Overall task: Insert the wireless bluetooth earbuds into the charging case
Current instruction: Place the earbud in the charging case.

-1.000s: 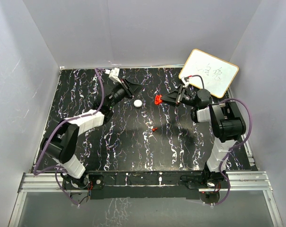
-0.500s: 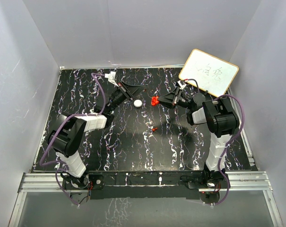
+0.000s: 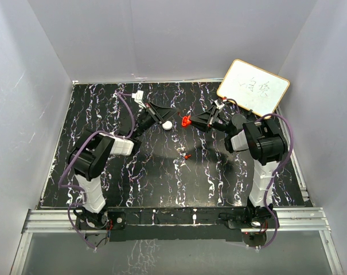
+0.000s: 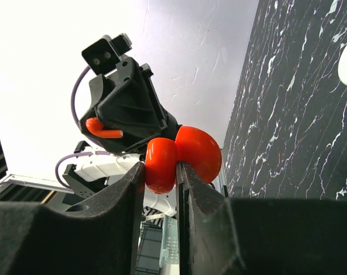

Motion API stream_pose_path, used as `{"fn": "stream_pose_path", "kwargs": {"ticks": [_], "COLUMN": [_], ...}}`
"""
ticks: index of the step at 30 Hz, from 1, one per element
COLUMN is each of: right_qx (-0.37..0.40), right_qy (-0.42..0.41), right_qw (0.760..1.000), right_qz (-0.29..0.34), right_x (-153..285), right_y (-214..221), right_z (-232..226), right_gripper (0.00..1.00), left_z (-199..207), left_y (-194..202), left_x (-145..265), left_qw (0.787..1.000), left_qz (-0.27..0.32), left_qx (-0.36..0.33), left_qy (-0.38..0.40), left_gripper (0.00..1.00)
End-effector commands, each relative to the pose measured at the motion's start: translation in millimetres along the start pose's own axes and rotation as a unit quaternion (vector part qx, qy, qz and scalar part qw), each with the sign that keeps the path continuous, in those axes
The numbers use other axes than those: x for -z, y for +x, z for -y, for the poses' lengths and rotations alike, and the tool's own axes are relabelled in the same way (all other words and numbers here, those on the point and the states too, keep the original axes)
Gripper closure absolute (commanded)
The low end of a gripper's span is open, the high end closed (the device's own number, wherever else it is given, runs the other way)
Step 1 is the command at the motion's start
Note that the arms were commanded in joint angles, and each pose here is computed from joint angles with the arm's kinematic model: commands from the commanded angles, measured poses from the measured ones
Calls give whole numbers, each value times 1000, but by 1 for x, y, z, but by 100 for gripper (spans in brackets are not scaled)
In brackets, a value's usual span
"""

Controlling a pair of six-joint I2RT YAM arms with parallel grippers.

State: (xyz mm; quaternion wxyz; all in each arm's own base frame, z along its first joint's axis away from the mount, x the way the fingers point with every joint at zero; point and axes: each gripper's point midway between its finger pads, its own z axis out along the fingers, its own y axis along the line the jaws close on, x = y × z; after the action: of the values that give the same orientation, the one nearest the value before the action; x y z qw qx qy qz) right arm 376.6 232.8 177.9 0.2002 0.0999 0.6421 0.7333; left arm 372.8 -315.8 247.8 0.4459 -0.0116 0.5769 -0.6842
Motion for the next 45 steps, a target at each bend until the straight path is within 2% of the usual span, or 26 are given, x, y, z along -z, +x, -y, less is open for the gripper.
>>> {"fn": "stream_pose_path", "kwargs": {"ticks": [1,30,45], "right_qx": [88,76,87], "right_qy": [-72,-102,-106], "right_qw": [994,992,990], "right_qz": [3,1,-4], "right_x": [-3,-2,-2], "right_y": [0,2,3], "right_z": [-39,-49,-53], "right_gripper": [100,100,100], "left_z": [38,39,21], "left_y": [-14,0,3], "left_x": [-6,-15,-14], "left_qw": [997,991,991], "left_qz": [10,-47,-53], "left_qx": [-22,-18,-20], "left_qy": [78,124,120], "left_gripper": [100,100,100]}}
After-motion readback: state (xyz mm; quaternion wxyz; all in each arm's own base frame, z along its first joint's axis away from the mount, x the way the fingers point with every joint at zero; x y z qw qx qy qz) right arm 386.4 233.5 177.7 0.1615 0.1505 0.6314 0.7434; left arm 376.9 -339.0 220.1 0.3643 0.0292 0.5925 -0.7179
